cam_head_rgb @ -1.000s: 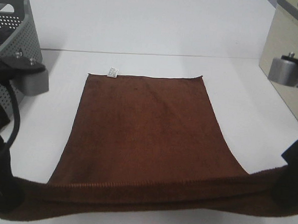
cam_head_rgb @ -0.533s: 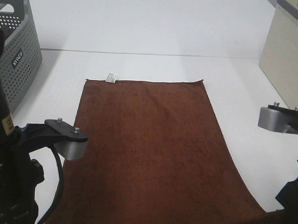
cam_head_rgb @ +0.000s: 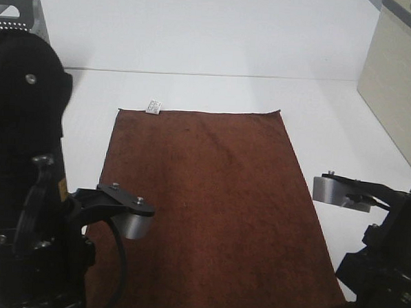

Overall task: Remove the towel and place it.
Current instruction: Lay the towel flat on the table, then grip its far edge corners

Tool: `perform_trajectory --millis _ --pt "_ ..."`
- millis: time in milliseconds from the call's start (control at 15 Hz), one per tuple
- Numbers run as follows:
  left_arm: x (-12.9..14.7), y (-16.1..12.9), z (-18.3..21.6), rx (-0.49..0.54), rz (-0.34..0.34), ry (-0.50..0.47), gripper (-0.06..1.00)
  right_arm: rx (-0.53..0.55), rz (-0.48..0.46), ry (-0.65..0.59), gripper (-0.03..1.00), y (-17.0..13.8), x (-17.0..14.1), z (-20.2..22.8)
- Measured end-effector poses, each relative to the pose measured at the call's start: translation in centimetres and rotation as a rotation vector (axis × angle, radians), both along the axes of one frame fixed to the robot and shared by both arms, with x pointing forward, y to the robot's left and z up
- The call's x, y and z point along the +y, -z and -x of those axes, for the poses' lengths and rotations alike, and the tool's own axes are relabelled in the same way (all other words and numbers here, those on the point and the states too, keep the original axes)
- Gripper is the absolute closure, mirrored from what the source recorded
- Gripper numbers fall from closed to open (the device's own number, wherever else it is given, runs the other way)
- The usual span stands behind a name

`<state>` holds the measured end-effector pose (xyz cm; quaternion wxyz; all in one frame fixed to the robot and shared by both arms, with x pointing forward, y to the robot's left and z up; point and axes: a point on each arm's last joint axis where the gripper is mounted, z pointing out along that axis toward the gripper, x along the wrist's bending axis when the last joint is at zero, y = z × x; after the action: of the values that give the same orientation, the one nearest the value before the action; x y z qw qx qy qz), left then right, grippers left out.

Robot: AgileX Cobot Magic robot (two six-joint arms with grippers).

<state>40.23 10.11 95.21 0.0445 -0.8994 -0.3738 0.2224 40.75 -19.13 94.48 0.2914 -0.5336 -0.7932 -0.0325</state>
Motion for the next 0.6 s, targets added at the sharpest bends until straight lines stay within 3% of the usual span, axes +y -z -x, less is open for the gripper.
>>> perform_trajectory --millis 333,600 --pt "-2.4 1.1 -1.8 0.016 0.026 -0.022 0.94 0.038 -0.051 0.013 0.96 1.9 0.8 -0.7" --pt "-2.9 1.0 -1.8 0.05 0.058 -0.051 0.94 0.019 -0.058 -0.128 0.96 2.8 4.3 1.1"
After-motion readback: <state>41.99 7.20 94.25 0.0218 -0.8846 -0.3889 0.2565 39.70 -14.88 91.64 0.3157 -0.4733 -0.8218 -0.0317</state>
